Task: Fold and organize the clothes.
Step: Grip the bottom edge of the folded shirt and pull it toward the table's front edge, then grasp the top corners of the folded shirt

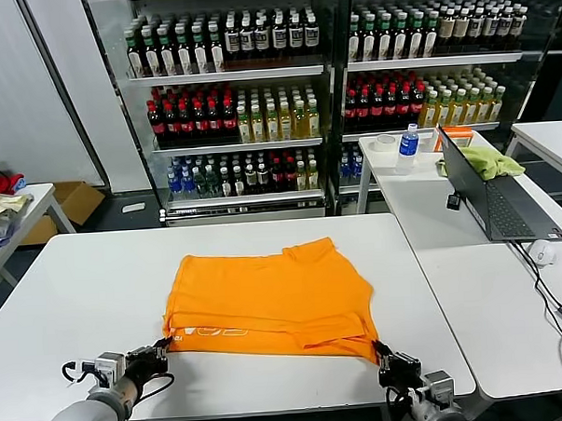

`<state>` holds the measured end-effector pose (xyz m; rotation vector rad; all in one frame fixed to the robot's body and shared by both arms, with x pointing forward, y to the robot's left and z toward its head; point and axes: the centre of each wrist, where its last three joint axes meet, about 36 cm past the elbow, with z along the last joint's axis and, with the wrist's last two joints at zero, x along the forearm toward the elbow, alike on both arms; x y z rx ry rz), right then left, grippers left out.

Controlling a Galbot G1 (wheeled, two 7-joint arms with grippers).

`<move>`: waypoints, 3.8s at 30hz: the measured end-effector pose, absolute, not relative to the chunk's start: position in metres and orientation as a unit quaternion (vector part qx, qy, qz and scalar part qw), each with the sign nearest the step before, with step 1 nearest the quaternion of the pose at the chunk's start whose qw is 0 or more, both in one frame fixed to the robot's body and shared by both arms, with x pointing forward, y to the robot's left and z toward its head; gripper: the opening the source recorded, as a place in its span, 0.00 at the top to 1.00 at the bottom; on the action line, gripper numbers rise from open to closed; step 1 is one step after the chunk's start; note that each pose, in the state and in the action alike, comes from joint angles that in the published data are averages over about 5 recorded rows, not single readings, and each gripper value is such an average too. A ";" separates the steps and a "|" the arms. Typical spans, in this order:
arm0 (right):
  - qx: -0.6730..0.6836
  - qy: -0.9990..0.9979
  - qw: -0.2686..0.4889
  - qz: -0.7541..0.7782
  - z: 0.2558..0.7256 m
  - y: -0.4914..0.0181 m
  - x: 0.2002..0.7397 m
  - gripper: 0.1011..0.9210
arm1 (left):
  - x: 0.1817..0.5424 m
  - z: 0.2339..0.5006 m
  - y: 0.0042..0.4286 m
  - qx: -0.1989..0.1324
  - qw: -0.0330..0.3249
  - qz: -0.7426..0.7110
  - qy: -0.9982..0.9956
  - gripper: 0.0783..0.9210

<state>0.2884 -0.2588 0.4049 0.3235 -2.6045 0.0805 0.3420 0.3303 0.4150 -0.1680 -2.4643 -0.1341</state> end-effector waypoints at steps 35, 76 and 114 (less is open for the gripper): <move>0.134 -0.963 0.216 0.092 0.460 -0.266 0.256 0.58 | 0.277 0.458 0.319 -0.085 0.309 -0.064 -0.945 0.57; 0.112 -0.971 0.212 0.008 0.428 -0.186 0.551 0.12 | 0.463 0.429 0.352 -0.118 0.241 -0.043 -0.962 0.12; 0.084 -0.962 0.259 -0.014 0.390 -0.139 0.590 0.36 | 0.513 0.390 0.372 -0.093 0.278 -0.045 -0.955 0.21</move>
